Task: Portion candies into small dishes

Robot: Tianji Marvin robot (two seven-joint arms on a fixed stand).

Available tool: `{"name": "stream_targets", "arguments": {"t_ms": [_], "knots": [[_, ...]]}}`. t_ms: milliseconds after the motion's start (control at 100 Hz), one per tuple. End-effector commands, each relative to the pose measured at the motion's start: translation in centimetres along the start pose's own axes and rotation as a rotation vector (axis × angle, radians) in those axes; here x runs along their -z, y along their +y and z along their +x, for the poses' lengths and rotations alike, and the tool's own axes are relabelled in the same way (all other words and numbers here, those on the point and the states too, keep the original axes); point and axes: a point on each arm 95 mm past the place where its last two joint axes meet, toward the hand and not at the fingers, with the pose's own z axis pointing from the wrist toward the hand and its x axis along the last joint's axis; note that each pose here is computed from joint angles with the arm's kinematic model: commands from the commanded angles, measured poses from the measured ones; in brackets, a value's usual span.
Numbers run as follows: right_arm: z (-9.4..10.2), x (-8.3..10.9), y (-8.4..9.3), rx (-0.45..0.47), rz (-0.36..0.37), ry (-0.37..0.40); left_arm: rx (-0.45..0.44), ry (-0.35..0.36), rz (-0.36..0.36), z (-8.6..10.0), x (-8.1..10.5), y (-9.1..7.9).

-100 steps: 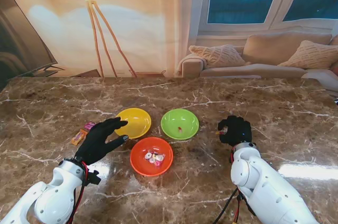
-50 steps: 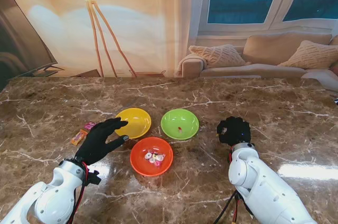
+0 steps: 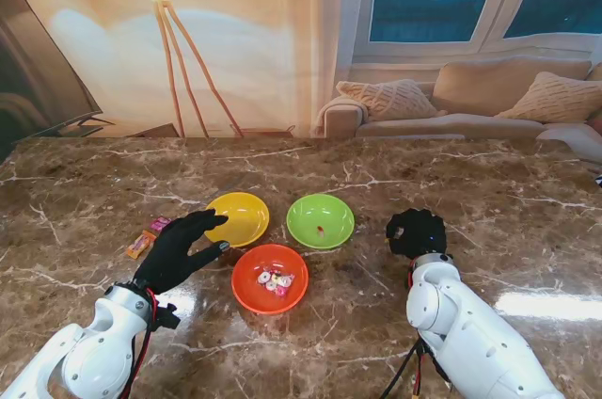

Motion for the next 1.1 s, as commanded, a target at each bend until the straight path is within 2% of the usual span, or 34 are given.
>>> {"name": "stream_targets", "arguments": {"t_ms": [0,350,800,1090], "knots": [[-1.4,1.4,-2.8,0.036,0.101,-0.027,0.003,-0.005,-0.005,0.0,0.2,0.3],[-0.9,1.6,-2.8,0.008,0.106,-0.019,0.005,-0.006,-0.003,0.0,0.2,0.3],[0.6,1.5,-0.8,-0.025,0.042,0.031,0.004,-0.007,-0.003,0.0,0.2,0.2],[2.0,1.5,1.1,-0.050,-0.011,0.074,0.004,-0.006,-0.004,0.0,0.2,0.2]]}}
